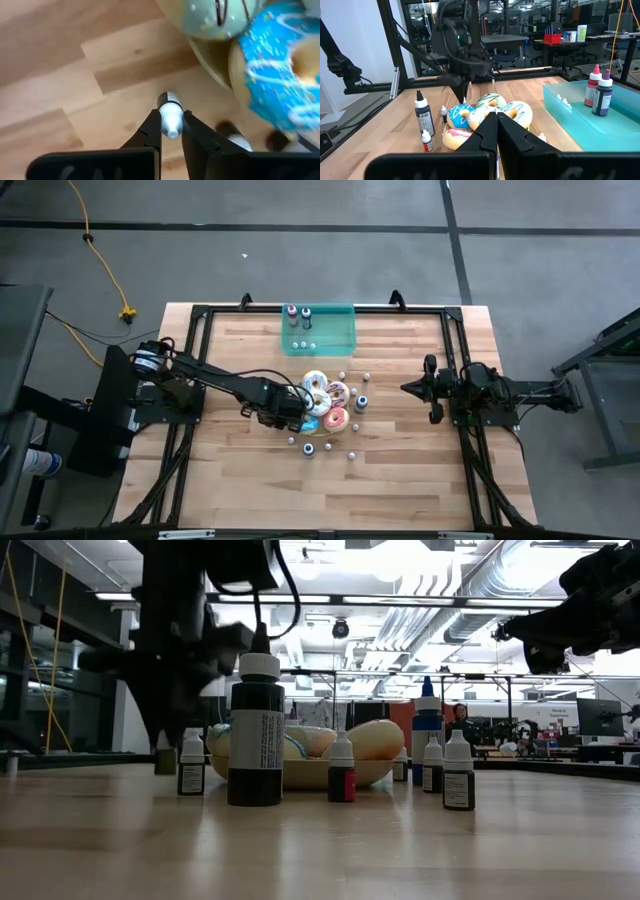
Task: Pick & Place food coloring
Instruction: Put the bottom small green food coloring bottle into the green container, then put the small black food coloring bottle into the green container
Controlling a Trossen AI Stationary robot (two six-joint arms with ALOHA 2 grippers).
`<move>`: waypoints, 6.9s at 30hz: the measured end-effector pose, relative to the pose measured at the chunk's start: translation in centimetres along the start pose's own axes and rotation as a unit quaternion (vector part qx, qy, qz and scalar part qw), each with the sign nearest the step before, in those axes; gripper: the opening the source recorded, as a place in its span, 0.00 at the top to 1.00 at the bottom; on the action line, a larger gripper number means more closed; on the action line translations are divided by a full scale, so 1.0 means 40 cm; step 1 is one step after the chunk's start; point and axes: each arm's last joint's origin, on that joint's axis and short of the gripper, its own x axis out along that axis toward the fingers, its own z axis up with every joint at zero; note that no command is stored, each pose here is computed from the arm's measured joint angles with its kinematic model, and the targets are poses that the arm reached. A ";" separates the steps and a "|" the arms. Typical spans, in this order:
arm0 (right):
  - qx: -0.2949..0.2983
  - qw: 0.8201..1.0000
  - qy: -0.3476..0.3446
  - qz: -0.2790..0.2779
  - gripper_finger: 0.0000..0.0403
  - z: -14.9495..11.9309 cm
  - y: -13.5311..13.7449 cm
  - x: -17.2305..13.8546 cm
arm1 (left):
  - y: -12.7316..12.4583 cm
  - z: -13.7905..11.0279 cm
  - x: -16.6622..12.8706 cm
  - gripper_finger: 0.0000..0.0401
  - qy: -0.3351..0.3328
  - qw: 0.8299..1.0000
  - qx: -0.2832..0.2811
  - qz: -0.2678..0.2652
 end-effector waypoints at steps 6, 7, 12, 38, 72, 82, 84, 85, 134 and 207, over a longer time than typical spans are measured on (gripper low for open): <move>0.000 1.000 0.000 0.000 1.00 0.000 0.000 0.000 | 0.022 0.008 -0.060 0.92 0.004 1.000 -0.017 -0.024; 0.000 1.000 0.000 0.000 1.00 0.000 0.000 0.000 | 0.025 0.008 -0.070 0.92 0.003 0.999 -0.021 -0.029; 0.000 1.000 0.000 0.000 1.00 0.000 0.000 0.000 | 0.045 0.014 -0.115 0.92 -0.001 0.999 -0.030 -0.046; 0.000 1.000 0.000 0.000 1.00 0.000 0.000 0.000 | 0.016 0.379 -0.298 0.92 -0.092 0.992 -0.086 0.013; 0.000 1.000 0.000 0.000 1.00 0.000 0.000 0.000 | 0.082 0.681 -0.145 0.92 -0.108 0.987 -0.099 0.071; 0.000 1.000 0.000 0.000 1.00 0.000 0.000 0.000 | 0.078 0.704 -0.081 0.92 -0.090 0.988 -0.091 0.083; 0.000 1.000 0.000 0.000 1.00 0.000 0.000 0.000 | 0.077 0.706 -0.069 0.92 -0.082 0.989 -0.091 0.084; 0.000 1.000 0.000 0.000 1.00 0.000 0.000 0.000 | 0.076 0.707 -0.065 0.92 -0.080 0.989 -0.091 0.083; 0.000 1.000 0.000 0.000 1.00 0.000 0.000 0.000 | 0.075 0.730 -0.001 0.77 -0.037 0.996 -0.047 0.062; 0.000 1.000 0.000 0.000 1.00 0.000 0.000 0.000 | -0.017 0.129 -0.436 0.65 -0.081 0.992 0.099 0.010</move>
